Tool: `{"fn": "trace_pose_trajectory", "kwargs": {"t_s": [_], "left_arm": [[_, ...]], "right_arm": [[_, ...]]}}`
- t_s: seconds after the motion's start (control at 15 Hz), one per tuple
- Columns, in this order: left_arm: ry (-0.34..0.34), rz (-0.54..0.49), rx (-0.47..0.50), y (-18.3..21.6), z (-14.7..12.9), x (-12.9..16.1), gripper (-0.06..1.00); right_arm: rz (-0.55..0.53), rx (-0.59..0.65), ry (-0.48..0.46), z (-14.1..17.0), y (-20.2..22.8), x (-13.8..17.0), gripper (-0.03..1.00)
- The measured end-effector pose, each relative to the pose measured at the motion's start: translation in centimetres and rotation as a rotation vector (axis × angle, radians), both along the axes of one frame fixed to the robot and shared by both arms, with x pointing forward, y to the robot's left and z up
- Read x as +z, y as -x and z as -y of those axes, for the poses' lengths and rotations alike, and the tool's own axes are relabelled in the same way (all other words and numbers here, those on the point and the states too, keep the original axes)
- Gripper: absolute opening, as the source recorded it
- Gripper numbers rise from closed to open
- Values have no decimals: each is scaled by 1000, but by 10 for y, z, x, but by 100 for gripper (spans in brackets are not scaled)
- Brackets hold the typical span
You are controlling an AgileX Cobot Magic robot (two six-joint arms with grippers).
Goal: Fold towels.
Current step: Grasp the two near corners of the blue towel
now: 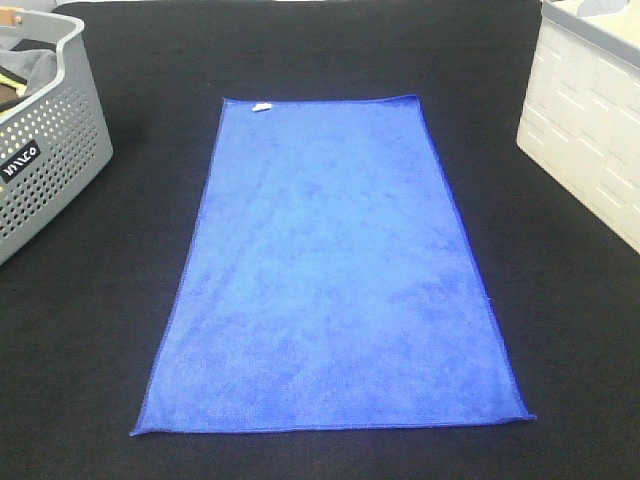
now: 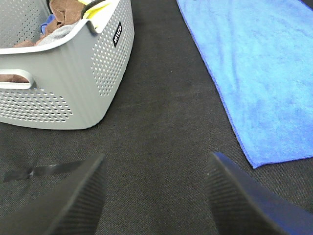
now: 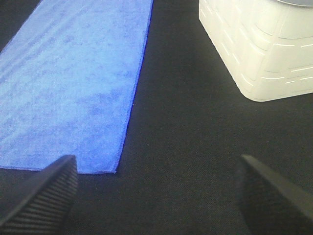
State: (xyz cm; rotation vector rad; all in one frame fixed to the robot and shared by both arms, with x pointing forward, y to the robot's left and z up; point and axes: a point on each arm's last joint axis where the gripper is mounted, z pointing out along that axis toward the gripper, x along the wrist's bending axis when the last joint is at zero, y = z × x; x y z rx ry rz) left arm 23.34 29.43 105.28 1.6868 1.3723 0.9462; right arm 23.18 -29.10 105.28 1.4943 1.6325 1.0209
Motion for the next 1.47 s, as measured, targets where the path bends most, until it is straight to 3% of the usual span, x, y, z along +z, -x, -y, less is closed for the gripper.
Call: {"fn": "trace_pose_trajectory", "kwargs": {"t_s": [0.87,1.0,1.13,1.2,1.27,1.47], "left_arm": [[21,5,8,0,0,1,58],[115,90,42,-2,1,11,58],[270,240,67,-9,2,26,58],[328,231,64,-19,4,27,58],[328,231,64,-19,4,27,58],[492,22,56,-61,15,24,58]], "right_arm": [[-1,-7,-13,0,0,0,82],[-18,-45,-86,0,-9,6,82],[-25,-83,-150,0,-31,16,82],[-56,-95,-175,-1,-43,16,82],[-56,-95,-175,-1,-43,16,82],[-170,-99,-257,-6,-79,13,81]]}}
